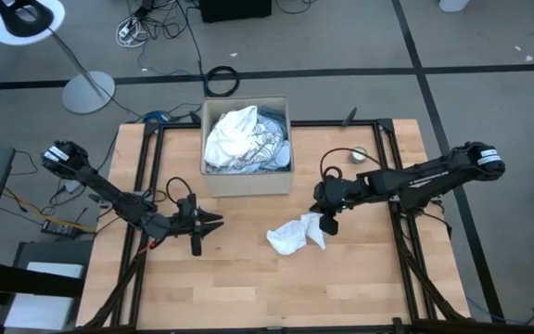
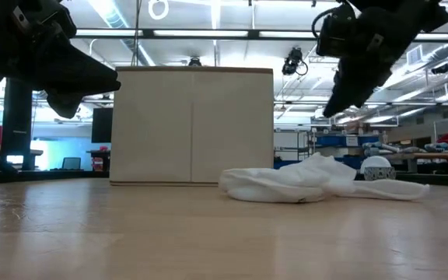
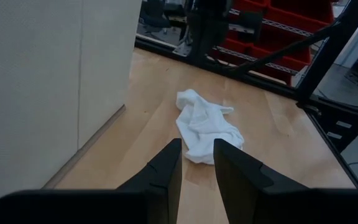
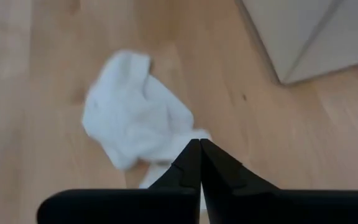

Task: Sort clothes
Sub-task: Put the white sock into the laundry organizer

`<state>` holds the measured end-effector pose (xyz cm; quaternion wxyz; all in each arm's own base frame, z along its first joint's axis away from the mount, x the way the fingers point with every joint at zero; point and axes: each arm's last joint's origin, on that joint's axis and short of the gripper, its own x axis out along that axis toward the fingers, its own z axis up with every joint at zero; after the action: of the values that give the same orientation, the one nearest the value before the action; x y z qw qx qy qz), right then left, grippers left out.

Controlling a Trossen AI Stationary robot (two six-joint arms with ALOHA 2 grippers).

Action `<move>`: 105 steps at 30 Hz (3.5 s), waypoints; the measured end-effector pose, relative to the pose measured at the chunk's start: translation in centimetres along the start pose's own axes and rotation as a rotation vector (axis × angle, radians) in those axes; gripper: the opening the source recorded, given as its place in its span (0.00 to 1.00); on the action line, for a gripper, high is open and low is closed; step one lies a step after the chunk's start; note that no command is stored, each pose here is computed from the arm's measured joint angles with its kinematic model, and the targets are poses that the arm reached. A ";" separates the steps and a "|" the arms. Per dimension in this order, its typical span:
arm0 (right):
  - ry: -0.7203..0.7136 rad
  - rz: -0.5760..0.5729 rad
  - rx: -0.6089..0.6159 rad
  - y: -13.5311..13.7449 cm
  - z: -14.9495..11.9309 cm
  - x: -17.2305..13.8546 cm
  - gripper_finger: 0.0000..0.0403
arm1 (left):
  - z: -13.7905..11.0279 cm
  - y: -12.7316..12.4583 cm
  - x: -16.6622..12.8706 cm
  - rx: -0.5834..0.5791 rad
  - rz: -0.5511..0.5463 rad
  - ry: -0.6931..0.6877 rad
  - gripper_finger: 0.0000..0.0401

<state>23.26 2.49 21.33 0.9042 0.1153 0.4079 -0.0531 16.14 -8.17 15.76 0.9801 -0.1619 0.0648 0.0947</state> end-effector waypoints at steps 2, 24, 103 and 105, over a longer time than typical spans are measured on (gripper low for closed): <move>0.049 -0.013 0.003 -0.1 -0.5 0.0 0.05 | 0.0 0.0 0.0 -0.001 0.000 -0.001 0.25; 0.128 -0.048 0.093 1.2 -6.6 6.4 0.35 | 0.1 0.0 0.0 -0.004 0.004 -0.007 0.25; -0.377 -0.265 0.014 -10.9 20.7 5.2 0.81 | 0.0 0.0 0.0 0.006 0.007 -0.003 0.25; -0.421 -0.258 0.009 -10.1 21.2 2.5 0.80 | 0.0 0.0 0.0 0.005 0.007 -0.003 0.25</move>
<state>38.38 -12.62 31.36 0.9544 0.0528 0.2217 -0.1929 16.12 -8.15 15.76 0.9803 -0.1589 0.0641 0.0982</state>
